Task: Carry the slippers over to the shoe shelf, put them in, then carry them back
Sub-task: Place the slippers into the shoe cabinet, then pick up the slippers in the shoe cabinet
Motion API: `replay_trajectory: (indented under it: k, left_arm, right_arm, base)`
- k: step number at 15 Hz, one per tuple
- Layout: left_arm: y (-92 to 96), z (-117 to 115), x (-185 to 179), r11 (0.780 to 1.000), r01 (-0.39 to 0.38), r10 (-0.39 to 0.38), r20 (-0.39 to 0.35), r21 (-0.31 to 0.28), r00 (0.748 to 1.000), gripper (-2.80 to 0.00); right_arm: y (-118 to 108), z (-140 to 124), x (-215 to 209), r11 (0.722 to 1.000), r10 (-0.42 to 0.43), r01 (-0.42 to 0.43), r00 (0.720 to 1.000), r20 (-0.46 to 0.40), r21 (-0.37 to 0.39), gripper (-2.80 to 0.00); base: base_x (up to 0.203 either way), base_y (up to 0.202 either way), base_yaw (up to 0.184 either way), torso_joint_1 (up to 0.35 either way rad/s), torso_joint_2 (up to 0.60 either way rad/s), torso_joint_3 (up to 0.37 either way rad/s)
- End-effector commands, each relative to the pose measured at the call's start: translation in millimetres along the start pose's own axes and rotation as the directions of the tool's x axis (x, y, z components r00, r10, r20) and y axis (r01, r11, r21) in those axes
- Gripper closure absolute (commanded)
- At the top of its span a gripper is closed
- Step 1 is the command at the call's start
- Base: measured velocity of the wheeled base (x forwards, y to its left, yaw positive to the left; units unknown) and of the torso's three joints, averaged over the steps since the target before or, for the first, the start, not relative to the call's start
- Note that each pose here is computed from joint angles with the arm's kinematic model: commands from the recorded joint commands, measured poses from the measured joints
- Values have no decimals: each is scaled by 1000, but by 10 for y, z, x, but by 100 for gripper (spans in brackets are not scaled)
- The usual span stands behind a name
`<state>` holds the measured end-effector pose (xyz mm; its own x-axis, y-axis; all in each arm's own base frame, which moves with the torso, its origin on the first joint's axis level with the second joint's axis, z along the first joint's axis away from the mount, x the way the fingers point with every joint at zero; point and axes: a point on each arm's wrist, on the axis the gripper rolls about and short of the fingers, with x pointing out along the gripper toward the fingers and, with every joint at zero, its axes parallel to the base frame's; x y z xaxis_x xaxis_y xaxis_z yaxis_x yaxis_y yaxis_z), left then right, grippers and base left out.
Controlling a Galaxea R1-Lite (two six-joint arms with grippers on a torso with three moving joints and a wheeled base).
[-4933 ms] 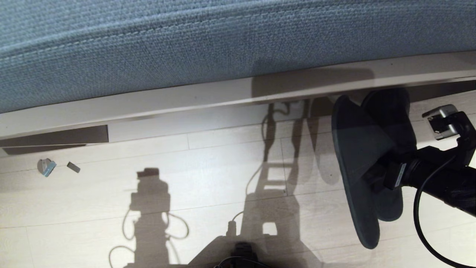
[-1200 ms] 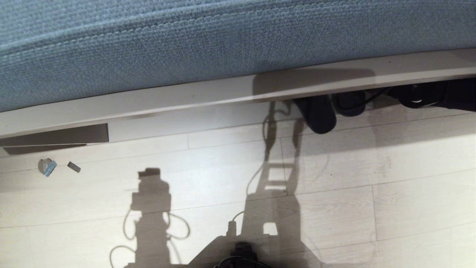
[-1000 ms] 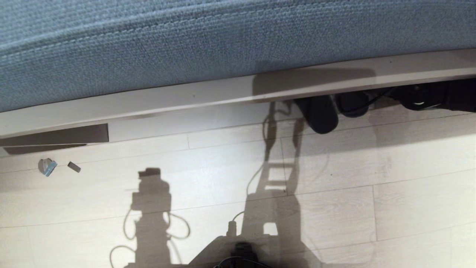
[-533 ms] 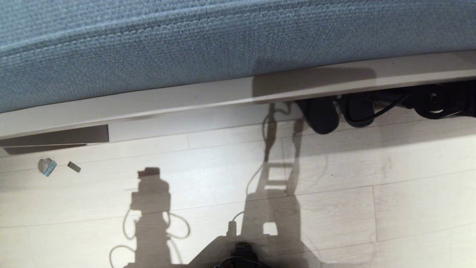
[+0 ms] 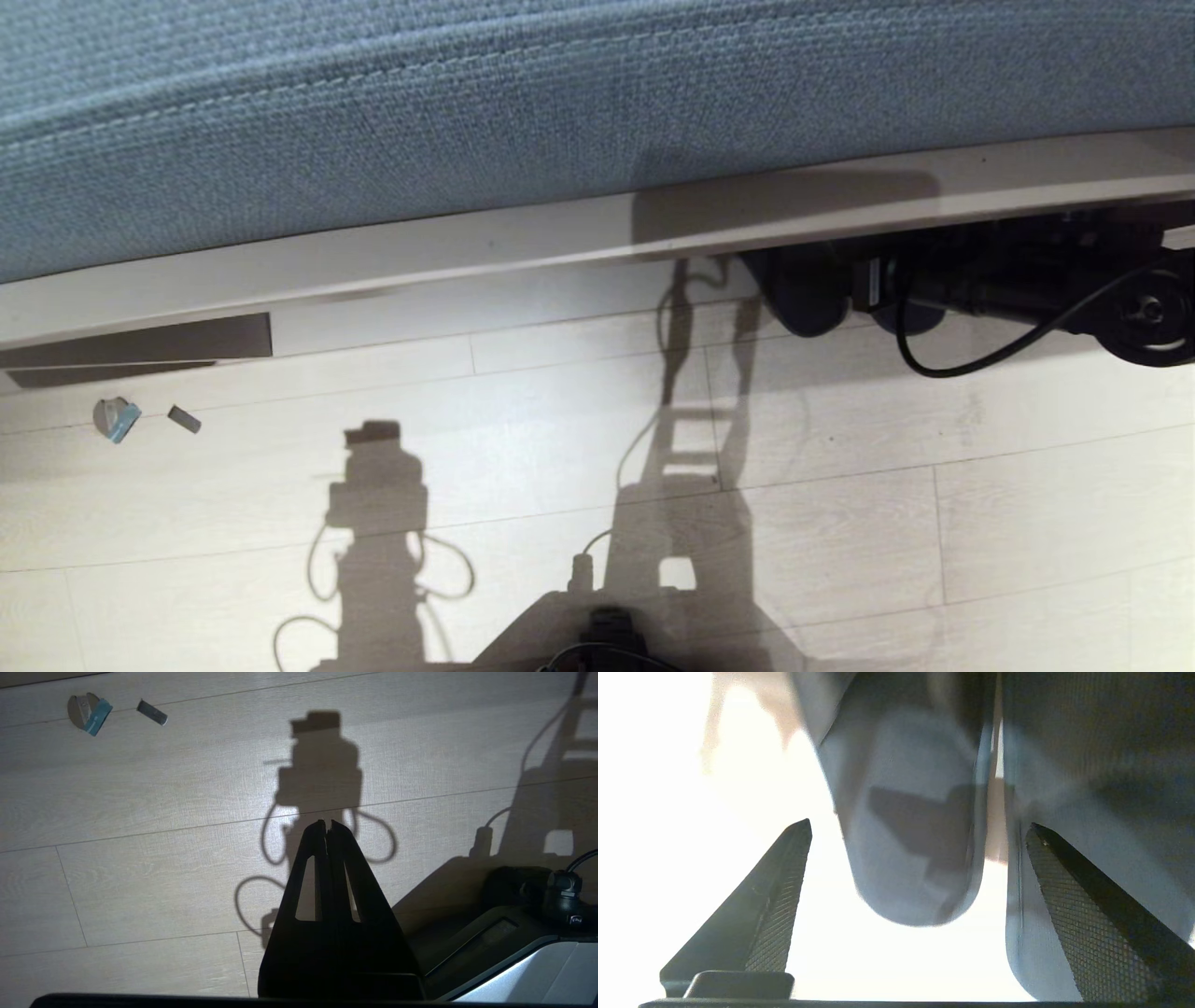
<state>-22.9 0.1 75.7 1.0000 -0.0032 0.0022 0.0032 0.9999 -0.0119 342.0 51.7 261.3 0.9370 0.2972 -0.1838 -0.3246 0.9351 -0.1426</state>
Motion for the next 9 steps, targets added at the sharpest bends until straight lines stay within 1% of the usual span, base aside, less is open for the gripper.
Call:
replay_trajectory:
  k: [1,3,5,6,7,9]
  left_arm:
    - [0,-1,0,1000,0,0,1,0,1000,0]
    - [0,2,-1,1000,0,0,2,0,1000,0]
    - [0,-1,0,1000,0,0,1,0,1000,0]
    - [0,5,-1,1000,0,0,4,0,1000,0]
    - [0,-1,0,1000,-2,2,1,0,1000,0]
    - [0,0,0,1000,0,0,1,0,1000,0]
  right_arm:
    - [55,-36,-249,1000,10,-10,1000,-2,-6,-280]
    - [130,-114,-540,998,58,-58,998,-5,2,-280]
    - [201,-120,-882,994,111,-112,993,28,18,-280]
    - [236,-131,-1054,992,126,-127,991,45,23,-171]
    - [266,-138,-1211,990,133,-135,989,64,27,0]
    - [328,-130,-1582,990,133,-139,983,123,39,0]
  base:
    - [0,0,0,0,0,0]
    - [0,0,0,0,0,0]
    - [0,0,0,0,0,0]
    - [0,0,0,0,0,0]
    - [0,0,0,0,0,0]
    - [0,0,0,0,0,0]
